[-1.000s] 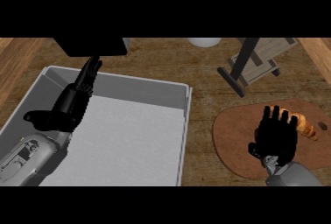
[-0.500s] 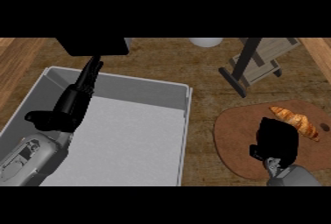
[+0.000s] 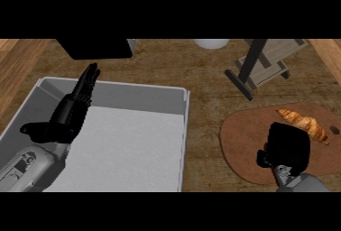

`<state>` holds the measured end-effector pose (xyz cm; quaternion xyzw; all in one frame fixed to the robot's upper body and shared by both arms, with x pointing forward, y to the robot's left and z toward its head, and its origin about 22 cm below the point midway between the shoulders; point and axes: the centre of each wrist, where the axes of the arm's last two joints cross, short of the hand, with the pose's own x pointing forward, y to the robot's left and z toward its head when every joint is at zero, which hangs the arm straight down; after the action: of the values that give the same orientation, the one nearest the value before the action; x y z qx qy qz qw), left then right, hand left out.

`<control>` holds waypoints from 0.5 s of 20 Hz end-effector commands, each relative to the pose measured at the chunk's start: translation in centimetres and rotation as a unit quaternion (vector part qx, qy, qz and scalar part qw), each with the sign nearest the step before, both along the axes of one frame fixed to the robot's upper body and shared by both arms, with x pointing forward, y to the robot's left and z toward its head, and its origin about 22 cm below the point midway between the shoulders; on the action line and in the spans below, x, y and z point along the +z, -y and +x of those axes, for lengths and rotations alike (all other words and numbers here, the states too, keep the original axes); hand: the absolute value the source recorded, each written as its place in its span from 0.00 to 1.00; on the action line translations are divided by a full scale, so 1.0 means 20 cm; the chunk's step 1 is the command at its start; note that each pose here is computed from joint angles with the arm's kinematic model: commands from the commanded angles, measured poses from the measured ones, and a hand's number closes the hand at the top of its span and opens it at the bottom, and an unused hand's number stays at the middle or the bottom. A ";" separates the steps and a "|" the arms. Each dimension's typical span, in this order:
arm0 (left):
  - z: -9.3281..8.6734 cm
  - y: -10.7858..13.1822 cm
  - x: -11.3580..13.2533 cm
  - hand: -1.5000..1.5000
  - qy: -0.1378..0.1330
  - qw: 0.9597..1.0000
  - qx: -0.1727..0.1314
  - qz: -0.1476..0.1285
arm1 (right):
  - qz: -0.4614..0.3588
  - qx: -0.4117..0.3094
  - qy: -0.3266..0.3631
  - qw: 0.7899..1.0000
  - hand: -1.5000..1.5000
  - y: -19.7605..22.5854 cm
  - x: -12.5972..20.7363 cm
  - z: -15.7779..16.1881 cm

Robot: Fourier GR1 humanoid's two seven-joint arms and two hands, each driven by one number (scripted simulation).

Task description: Pick the sweet potato from the cutting board and place it in the tiered basket

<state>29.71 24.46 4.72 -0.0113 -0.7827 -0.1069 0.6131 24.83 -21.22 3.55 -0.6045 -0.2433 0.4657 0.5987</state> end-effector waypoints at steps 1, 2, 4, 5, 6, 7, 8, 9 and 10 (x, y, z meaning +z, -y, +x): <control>-0.15 -0.01 -0.28 0.50 -0.128 0.991 0.023 -0.003 | 0.059 -0.116 0.046 0.990 1.00 0.14 0.13 0.04; -0.16 -0.06 -0.26 0.50 -0.129 0.991 0.029 0.000 | 0.084 -0.153 0.058 0.983 1.00 0.22 0.17 0.03; -0.19 -0.09 -0.26 0.50 -0.121 0.991 0.048 0.002 | 0.144 -0.224 0.086 0.960 1.00 0.31 0.25 0.04; -0.22 -0.07 -0.28 0.50 -0.125 0.991 0.054 -0.002 | 0.144 -0.231 0.094 0.958 1.00 0.38 0.29 0.04; -0.24 -0.10 -0.28 0.50 -0.126 0.990 0.055 -0.002 | 0.154 -0.239 0.106 0.953 1.00 0.40 0.34 0.02; -0.27 -0.13 -0.29 0.50 -0.131 0.990 0.054 -0.005 | 0.148 -0.250 0.118 0.950 1.00 0.47 0.38 0.01; -0.26 -0.12 -0.27 0.50 -0.127 0.990 0.056 -0.009 | 0.144 -0.247 0.122 0.950 1.00 0.48 0.41 -0.02; -0.28 -0.11 -0.28 0.50 -0.123 0.991 0.050 -0.005 | 0.152 -0.246 0.147 0.946 1.00 0.48 0.49 -0.01; -0.28 -0.13 -0.27 0.50 -0.123 0.991 0.054 -0.004 | 0.156 -0.256 0.164 0.940 1.00 0.51 0.50 -0.04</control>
<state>26.89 27.39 4.46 0.0366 -0.7916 -0.0844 0.6041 25.03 -29.63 10.77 -0.5997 -0.2653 0.2289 0.7194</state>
